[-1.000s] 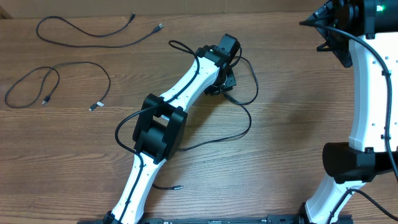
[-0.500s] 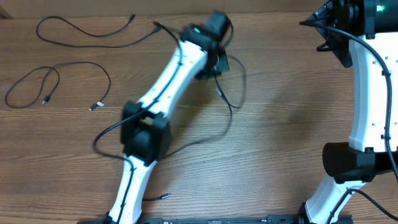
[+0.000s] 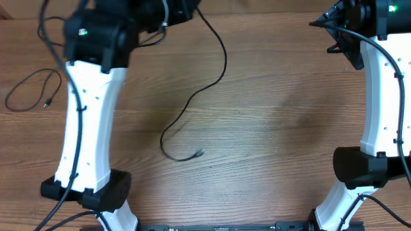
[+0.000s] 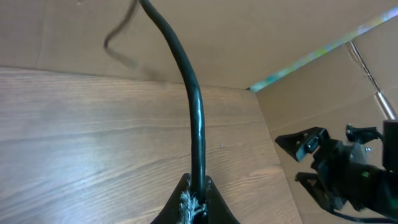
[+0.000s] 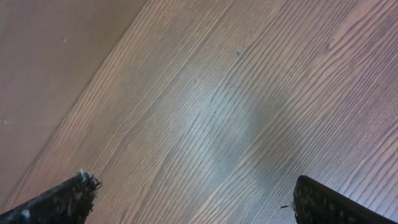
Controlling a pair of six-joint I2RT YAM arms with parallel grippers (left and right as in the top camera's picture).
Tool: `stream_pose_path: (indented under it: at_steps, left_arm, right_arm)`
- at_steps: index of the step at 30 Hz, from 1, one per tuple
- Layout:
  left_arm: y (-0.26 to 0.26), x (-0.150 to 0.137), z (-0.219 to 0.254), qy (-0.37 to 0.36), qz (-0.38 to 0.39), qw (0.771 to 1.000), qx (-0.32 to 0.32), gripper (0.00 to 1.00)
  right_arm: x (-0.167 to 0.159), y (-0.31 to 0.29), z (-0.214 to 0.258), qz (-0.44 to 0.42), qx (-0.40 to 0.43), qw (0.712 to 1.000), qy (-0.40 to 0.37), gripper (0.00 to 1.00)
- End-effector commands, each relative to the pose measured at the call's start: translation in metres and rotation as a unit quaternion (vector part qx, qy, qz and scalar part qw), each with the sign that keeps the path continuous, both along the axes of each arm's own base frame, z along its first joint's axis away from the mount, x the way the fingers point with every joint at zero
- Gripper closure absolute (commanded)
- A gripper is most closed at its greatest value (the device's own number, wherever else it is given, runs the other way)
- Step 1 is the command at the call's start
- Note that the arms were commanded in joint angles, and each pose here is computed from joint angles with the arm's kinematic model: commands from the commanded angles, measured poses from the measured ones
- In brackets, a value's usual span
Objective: Untangle cables
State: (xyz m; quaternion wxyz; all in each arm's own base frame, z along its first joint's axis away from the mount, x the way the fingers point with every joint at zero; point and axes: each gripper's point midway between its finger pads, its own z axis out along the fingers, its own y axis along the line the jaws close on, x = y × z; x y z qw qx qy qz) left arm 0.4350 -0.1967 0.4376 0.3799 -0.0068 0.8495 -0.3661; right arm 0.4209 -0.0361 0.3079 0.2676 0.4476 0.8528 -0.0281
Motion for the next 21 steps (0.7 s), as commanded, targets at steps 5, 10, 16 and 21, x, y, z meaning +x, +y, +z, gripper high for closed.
stream_pose_path:
  at_steps: [5,10,16,21]
  left_arm:
    - [0.019,-0.007,-0.064,0.099,0.045,0.990,0.094,0.96]
    - [0.008,-0.012,-0.130,0.193,0.023,0.969,0.152,0.96]
    - [-0.014,-0.009,-0.201,0.280,-0.026,0.943,0.176,0.96]
    - [-0.025,-0.004,-0.250,0.336,-0.046,0.923,0.180,0.84]
  right_arm:
    - [0.000,-0.003,0.004,-0.003,-0.007,1.000,-0.006,0.00]
    - [0.000,-0.003,0.004,-0.003,-0.007,1.000,-0.006,0.00]
    - [0.000,-0.003,0.004,-0.003,-0.007,1.000,-0.006,0.00]
    - [0.000,-0.003,0.004,-0.003,-0.007,1.000,-0.006,0.00]
